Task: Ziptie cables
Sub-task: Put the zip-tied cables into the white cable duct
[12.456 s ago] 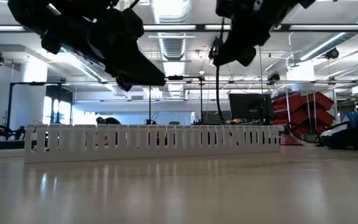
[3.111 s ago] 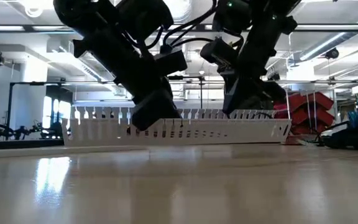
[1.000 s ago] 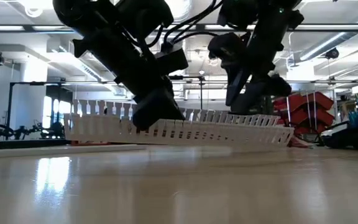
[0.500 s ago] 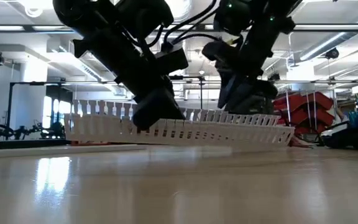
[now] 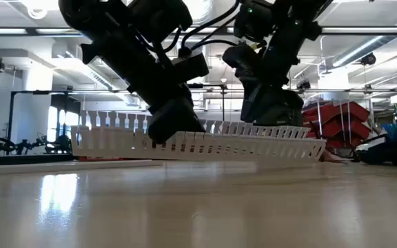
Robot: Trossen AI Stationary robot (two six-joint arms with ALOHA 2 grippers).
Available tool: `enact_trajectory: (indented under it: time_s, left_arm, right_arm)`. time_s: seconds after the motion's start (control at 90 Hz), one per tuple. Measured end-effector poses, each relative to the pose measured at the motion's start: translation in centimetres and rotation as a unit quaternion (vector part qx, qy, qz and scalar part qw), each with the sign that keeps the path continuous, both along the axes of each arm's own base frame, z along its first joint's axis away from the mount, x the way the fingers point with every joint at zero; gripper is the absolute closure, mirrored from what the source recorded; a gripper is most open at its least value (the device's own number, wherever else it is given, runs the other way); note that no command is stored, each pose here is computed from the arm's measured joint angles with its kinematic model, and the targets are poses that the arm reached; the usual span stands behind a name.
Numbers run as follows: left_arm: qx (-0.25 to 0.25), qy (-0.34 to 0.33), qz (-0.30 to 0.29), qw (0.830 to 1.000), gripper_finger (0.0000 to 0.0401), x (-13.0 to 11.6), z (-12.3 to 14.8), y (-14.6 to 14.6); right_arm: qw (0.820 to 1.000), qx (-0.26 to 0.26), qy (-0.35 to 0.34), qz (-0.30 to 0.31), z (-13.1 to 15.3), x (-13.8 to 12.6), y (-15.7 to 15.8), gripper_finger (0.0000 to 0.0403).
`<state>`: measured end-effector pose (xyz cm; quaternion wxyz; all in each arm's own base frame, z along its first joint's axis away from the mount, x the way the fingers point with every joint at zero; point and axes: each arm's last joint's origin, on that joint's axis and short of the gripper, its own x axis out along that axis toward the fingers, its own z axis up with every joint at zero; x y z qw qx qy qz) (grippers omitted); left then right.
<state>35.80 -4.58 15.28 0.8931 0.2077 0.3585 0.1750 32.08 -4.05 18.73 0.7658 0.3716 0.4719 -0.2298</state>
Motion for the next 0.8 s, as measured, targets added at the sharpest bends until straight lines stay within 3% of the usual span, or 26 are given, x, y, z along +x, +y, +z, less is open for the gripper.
enact_trajectory:
  time_s: [0.144,0.256,0.322,0.433,0.5,0.667,0.8]
  left_arm:
    - [-0.001,0.000,0.001,1.000,0.0401,0.0,0.0,0.0]
    - [-0.018,0.001,-0.011,1.000,0.0401,0.1,-0.1,0.1]
    - [-0.024,0.003,-0.015,1.000,0.0401,0.1,-0.2,0.0]
    - [-0.022,0.006,-0.016,1.000,0.0401,0.0,-0.3,0.0]
    - [-0.022,0.006,-0.016,1.000,0.0401,0.0,-0.3,0.0]
    - [-0.019,0.010,-0.019,1.000,0.0401,0.0,-0.4,0.0]
    - [-0.015,0.014,-0.022,1.000,0.0401,0.0,-0.4,0.0]
  right_arm:
    - [0.997,-0.060,-0.010,0.047,1.1,0.1,0.5,0.0370]
    - [0.980,-0.137,-0.013,0.144,2.1,0.2,1.3,0.0361]
    - [0.954,-0.183,-0.004,0.239,2.3,0.1,2.0,0.0352]
    - [0.884,-0.246,0.017,0.398,2.1,-0.1,3.2,0.0334]
    - [0.847,-0.267,0.032,0.459,2.0,-0.4,3.6,0.0324]
    - [0.794,-0.294,0.057,0.529,1.9,-0.7,3.5,0.0305]
    - [0.775,-0.302,0.062,0.552,1.3,-0.3,3.0,0.0297]
